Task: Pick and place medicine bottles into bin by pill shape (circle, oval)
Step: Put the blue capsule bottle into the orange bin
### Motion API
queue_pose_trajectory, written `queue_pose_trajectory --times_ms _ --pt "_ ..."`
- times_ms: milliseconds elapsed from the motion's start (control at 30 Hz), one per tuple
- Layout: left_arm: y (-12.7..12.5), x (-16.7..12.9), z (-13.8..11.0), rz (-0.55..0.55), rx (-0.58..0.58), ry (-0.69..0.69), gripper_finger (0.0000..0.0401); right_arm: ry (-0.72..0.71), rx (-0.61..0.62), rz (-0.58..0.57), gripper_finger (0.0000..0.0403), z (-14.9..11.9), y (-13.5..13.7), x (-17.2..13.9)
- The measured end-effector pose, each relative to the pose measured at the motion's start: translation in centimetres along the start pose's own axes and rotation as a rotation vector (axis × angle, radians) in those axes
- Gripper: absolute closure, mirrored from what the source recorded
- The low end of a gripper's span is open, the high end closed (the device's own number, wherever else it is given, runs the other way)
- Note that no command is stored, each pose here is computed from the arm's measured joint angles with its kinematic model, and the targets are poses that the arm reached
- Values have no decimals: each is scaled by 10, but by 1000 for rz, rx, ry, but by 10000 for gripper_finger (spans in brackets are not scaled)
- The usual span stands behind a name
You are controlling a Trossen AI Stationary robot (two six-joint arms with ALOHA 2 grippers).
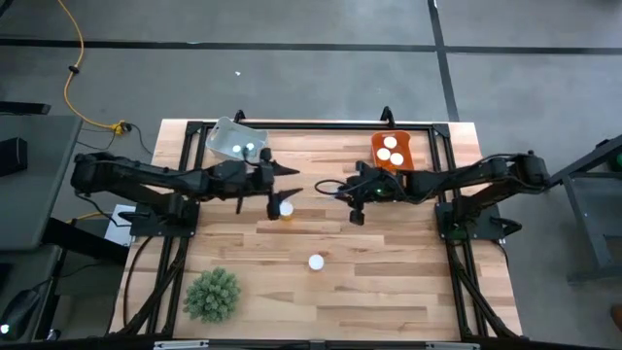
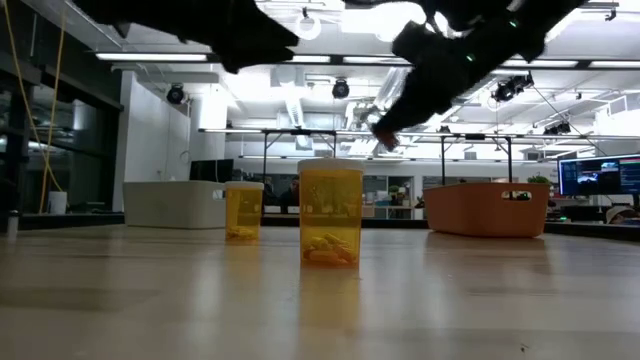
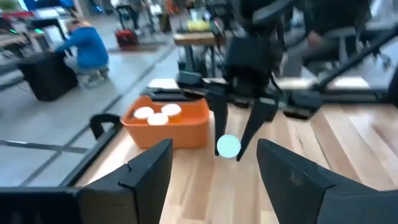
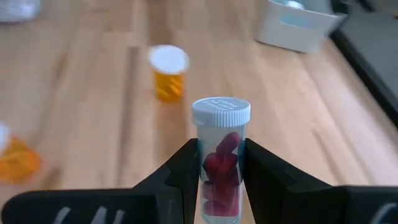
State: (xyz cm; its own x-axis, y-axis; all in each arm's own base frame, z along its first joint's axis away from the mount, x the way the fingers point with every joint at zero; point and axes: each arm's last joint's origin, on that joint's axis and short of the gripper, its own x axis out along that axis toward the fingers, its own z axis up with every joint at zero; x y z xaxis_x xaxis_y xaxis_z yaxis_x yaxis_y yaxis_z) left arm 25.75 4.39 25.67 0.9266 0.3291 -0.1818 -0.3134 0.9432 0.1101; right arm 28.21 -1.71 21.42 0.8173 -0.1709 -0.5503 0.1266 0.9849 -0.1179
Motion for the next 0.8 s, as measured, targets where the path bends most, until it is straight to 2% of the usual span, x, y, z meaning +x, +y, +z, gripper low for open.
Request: queue_pose_trajectory --times_ms 133,300,400,567,700,800 --pt "8 -14 -3 32 -23 -65 185 -44 63 -109 308 -20 -14 -21" --pt "12 -24 -2 43 -31 -105 185 -203 149 -185 308 -46 -31 -55" --pt "12 -27 0 43 -38 -122 185 -278 213 -283 308 -67 -39 -70" --pt "12 -27 1 42 -44 -138 185 -301 309 -460 308 -98 -49 -81" --pt "12 -27 1 42 -44 -138 185 -315 412 -626 308 -104 -60 -85" --pt "12 -27 1 42 -44 -138 185 -315 506 -702 308 -108 -67 -85"
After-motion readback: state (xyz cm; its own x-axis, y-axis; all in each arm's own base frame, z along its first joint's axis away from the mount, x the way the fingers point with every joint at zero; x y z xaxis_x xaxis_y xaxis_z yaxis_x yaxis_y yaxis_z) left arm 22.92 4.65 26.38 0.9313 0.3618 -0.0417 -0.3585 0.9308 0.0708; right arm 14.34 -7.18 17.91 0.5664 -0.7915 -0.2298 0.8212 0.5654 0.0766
